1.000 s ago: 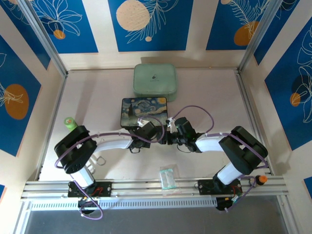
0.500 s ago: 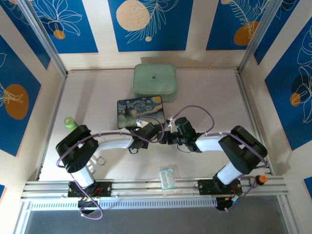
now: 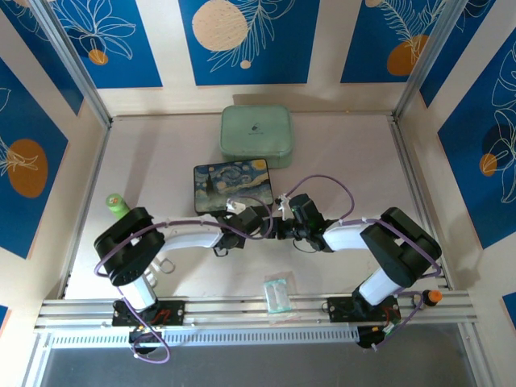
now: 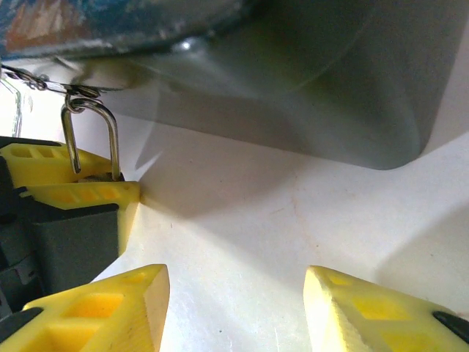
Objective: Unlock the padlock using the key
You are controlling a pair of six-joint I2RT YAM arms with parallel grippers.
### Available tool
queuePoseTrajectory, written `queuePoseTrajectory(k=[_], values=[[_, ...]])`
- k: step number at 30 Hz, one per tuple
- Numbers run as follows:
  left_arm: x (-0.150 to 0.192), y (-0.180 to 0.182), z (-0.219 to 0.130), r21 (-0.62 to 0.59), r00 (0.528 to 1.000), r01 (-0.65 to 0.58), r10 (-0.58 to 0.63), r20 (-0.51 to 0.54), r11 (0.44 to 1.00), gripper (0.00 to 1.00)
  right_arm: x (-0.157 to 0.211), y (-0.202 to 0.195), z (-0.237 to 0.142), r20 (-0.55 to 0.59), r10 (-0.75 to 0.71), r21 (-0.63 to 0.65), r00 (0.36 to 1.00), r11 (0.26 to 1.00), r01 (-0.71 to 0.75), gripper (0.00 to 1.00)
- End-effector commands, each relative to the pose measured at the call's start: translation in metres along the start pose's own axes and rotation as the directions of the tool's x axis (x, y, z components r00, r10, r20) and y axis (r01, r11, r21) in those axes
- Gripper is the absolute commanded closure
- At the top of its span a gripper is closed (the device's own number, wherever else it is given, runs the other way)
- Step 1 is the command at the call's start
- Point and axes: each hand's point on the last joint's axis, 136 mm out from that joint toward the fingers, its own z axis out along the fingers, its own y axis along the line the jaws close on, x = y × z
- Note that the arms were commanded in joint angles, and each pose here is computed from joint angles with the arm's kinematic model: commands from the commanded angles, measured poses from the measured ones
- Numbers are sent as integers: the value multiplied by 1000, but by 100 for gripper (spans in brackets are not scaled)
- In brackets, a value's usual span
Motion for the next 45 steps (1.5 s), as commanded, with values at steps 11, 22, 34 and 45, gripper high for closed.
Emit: queuePoseTrajectory(k=[11, 22, 34, 45], values=[[12, 4, -7, -83, 998, -63, 65, 19, 995, 76, 8, -10, -1, -4, 27, 18, 1000, 999, -27, 48], [8, -3, -15, -130, 991, -128, 133, 30, 983, 76, 12, -16, -7, 8, 35, 33, 999, 999, -35, 48], [13, -28, -14, -84, 990, -137, 138, 13, 987, 76, 13, -19, -10, 9, 39, 36, 999, 999, -39, 48], [12, -33, -20, -78, 990, -140, 142, 13, 987, 73, 15, -22, -9, -2, 51, 34, 999, 998, -51, 48]])
